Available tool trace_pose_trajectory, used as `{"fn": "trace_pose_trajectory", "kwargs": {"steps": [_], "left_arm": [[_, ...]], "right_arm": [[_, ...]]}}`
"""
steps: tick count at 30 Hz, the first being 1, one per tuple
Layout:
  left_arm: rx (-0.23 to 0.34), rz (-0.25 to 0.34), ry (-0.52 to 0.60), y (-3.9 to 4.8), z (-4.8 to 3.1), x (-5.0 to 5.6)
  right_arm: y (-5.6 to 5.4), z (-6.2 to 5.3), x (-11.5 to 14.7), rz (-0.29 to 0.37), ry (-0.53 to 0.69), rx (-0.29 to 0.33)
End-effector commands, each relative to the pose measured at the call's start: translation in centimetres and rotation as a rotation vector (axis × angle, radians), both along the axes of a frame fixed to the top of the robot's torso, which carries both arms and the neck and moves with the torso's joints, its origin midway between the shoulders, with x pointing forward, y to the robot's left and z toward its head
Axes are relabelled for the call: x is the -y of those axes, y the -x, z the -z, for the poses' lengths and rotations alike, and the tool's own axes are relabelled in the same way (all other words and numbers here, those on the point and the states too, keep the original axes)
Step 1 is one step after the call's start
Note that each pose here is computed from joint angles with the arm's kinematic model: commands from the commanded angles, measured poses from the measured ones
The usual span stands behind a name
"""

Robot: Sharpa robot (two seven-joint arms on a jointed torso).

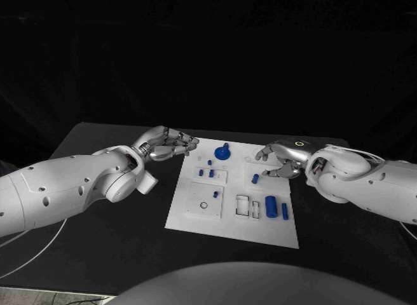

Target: Assemble the parts on the task board

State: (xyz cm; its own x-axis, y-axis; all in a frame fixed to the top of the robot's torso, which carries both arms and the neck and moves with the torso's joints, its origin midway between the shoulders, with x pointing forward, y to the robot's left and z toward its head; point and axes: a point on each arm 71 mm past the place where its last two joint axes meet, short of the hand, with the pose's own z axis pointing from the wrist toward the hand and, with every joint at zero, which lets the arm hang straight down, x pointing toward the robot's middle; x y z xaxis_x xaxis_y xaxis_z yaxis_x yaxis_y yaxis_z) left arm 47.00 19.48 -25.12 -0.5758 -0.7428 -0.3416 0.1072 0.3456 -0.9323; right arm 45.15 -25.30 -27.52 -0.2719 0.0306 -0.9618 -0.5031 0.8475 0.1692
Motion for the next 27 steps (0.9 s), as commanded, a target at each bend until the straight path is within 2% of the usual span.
{"fn": "trace_pose_trajectory", "kwargs": {"steps": [1, 15, 27], "left_arm": [[-0.003, 0.017, 0.015, 0.10, -0.07, 0.2], [-0.009, 0.022, 0.015, 0.09, 0.00, 0.2], [-0.016, 0.027, 0.014, 0.14, 0.04, 0.2]], "right_arm": [[0.1, 0.6, -0.2, -0.008, 0.011, -0.022], [0.5, 3.2, -1.4, -0.029, 0.016, -0.083], [0.4, 4.4, -2.4, -0.042, 0.013, -0.109]]}}
